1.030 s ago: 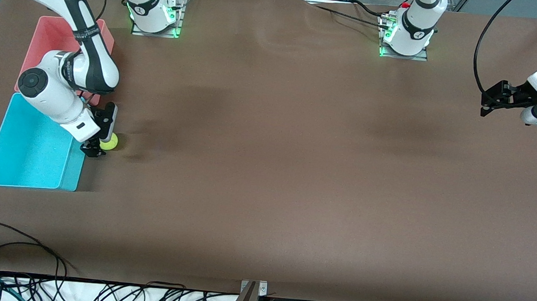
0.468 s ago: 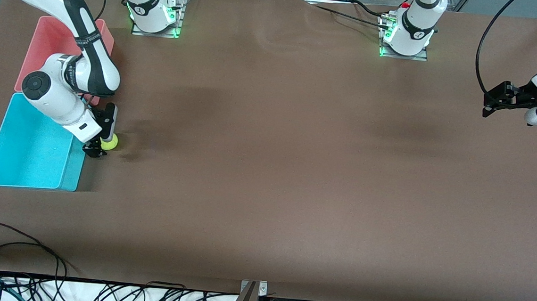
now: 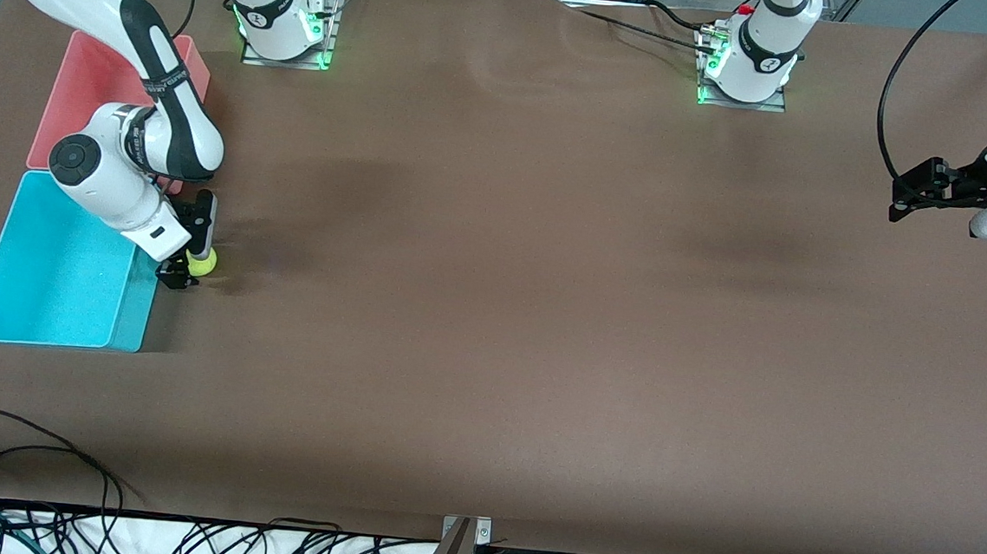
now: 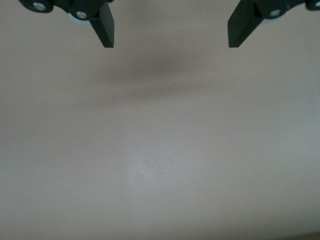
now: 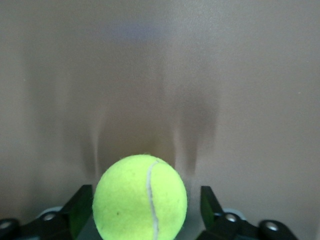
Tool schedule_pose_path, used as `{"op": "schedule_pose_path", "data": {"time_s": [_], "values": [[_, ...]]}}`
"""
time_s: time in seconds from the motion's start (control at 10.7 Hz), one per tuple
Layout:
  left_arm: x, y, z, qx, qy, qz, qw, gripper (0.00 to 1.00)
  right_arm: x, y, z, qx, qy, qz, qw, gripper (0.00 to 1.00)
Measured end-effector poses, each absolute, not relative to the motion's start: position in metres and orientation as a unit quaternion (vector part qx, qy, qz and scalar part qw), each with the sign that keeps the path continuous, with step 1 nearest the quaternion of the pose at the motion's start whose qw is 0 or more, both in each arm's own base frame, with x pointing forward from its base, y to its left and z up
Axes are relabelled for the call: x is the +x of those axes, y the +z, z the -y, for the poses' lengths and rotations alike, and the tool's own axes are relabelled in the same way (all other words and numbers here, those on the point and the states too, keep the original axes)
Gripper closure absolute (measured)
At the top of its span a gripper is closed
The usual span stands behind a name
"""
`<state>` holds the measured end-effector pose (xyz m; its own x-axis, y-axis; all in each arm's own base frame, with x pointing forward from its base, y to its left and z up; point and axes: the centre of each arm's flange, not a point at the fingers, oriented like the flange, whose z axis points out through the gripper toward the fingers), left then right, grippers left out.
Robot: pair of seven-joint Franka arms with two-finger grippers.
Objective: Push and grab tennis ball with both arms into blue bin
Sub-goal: 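Lift the ball with the right gripper over the blue bin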
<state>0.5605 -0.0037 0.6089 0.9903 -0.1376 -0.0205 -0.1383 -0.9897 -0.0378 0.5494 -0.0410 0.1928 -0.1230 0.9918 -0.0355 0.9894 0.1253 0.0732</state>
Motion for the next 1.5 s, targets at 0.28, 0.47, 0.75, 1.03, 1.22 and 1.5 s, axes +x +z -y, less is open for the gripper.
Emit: {"op": "schedule_pose_path", "data": {"time_s": [0.28, 0.47, 0.75, 1.03, 1.22, 1.5], "values": [[0.562, 0.611, 0.006, -0.997, 0.006, -0.071, 0.02, 0.0, 0.55, 0.195, 0.041, 0.661, 0.017, -0.749, 0.039, 0.33], [0.563, 0.616, 0.007, -0.997, 0.001, -0.072, 0.02, 0.0, 0.551, 0.196, 0.041, 0.661, 0.017, -0.749, 0.038, 0.33], [0.564, 0.615, 0.006, -0.997, 0.002, -0.071, 0.02, 0.0, 0.577, 0.228, 0.04, 0.68, 0.01, -0.733, -0.001, 0.33], [0.564, 0.615, 0.005, -0.997, 0.002, -0.07, 0.02, 0.0, 0.618, 0.307, 0.038, 0.693, -0.009, -0.72, -0.043, 0.33], [0.564, 0.614, 0.004, -0.997, 0.003, -0.069, 0.019, 0.0, 0.626, 0.336, 0.059, 0.708, -0.019, -0.704, -0.05, 0.33], [0.565, 0.612, 0.001, -0.998, 0.006, -0.067, 0.019, 0.0, 0.612, 0.34, 0.136, 0.719, -0.039, -0.692, -0.051, 0.33]]}}
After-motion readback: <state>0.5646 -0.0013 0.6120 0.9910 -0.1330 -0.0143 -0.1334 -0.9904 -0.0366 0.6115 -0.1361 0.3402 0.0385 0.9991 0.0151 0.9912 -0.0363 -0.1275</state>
